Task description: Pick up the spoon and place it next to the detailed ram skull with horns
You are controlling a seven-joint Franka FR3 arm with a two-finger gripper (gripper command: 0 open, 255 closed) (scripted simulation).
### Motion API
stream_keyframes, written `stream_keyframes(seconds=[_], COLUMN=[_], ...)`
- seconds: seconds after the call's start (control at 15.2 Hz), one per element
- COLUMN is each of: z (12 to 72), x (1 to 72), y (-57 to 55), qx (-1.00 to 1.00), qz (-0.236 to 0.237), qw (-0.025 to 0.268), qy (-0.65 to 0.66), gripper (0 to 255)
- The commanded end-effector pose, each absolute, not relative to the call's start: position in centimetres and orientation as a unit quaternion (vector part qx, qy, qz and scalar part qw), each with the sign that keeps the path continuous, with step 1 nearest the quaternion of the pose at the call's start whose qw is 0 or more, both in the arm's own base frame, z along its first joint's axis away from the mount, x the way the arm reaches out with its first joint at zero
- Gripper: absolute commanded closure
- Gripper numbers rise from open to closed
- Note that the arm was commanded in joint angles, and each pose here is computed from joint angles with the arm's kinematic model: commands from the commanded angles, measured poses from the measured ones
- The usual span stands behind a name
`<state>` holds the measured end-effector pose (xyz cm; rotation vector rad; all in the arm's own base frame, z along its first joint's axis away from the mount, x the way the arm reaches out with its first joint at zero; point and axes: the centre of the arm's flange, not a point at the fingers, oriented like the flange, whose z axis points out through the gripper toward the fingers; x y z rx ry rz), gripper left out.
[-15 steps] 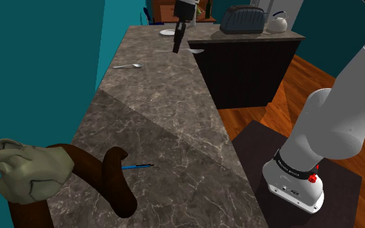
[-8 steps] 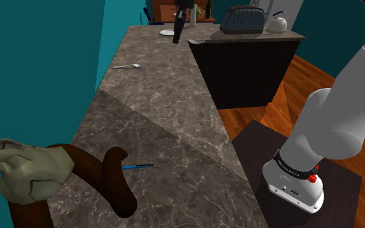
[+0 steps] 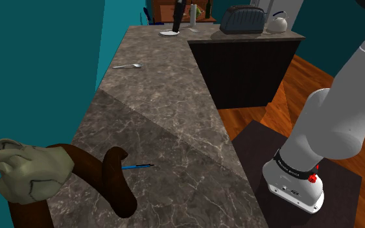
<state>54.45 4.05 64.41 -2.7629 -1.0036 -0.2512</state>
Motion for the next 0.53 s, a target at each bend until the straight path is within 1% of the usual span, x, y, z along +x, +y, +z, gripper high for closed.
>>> stream_keyframes(seconds=[0.0,0.46], z=[65.5,69.2], x=[54.4,54.4], y=[4.1,4.1], qx=[-0.932,-0.932], qz=[-0.084,-0.084], qw=[0.096,0.096], qy=[-0.339,-0.339], gripper=[255,255])
